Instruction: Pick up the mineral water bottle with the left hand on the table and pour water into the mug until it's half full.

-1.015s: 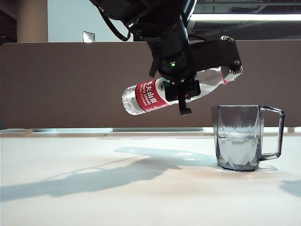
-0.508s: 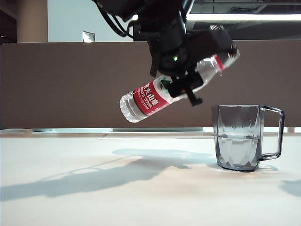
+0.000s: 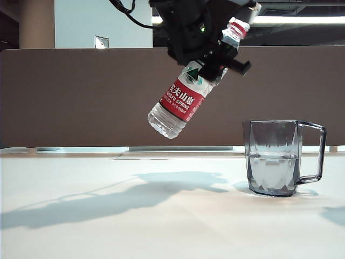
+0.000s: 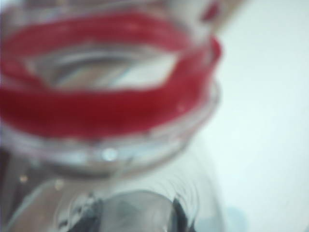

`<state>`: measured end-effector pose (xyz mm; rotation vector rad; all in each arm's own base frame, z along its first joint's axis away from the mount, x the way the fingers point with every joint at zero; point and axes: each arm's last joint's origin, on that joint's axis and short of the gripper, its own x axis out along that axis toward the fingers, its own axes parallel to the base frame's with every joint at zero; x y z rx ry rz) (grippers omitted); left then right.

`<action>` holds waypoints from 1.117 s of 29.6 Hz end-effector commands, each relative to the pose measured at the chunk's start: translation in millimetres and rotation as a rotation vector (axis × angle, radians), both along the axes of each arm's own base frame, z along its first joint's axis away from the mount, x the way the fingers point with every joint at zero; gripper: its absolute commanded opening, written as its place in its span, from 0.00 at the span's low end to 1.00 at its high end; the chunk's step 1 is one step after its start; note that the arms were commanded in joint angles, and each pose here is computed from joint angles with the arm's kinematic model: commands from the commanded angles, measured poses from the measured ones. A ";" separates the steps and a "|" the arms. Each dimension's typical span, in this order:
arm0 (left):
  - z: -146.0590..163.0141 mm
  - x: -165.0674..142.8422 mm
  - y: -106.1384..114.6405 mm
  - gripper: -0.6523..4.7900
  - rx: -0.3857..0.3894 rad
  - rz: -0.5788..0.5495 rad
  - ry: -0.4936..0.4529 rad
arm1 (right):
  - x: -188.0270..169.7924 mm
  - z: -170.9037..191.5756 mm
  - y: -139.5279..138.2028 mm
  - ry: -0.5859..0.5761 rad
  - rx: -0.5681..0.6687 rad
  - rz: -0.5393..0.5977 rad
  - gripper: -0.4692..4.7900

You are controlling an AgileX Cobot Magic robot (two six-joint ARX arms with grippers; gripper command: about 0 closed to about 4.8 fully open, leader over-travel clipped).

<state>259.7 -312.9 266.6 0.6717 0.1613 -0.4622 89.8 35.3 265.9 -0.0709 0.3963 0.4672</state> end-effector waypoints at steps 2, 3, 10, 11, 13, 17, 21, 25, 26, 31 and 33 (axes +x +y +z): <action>5.0 3.7 27.6 0.38 -0.181 0.041 0.070 | -0.2 4.0 0.1 -0.023 0.007 0.005 0.09; 2.7 4.2 37.5 0.38 -0.201 0.039 0.093 | -0.3 4.0 0.1 -0.023 0.007 0.005 0.09; -1.4 9.0 82.0 0.37 -0.380 -0.097 0.258 | -0.3 4.0 0.0 -0.023 0.006 0.005 0.09; -2.2 10.1 87.0 0.37 -0.399 -0.117 0.273 | -0.2 4.0 0.0 -0.022 0.006 0.005 0.09; -5.8 12.6 97.7 0.34 -0.445 -0.151 0.302 | -0.2 3.9 0.1 -0.022 0.006 0.005 0.09; -13.6 15.8 114.8 0.34 -0.484 -0.207 0.340 | -0.3 3.7 0.0 -0.019 0.005 0.005 0.09; -21.0 16.1 126.7 0.34 -0.505 -0.257 0.356 | -0.3 3.6 0.0 -0.019 0.005 0.005 0.09; -26.1 16.0 131.5 0.34 -0.526 -0.300 0.356 | -0.3 3.6 0.0 -0.019 0.005 0.005 0.09; -29.8 14.3 132.6 0.34 -0.545 -0.302 0.345 | -0.3 3.6 0.0 -0.019 0.005 0.005 0.09; -53.1 2.0 140.1 0.34 -0.609 -0.307 0.319 | -0.3 3.6 0.0 -0.019 0.005 0.005 0.09; -59.3 -2.0 142.5 0.34 -0.631 -0.305 0.321 | -0.3 3.6 0.0 -0.019 0.005 0.005 0.09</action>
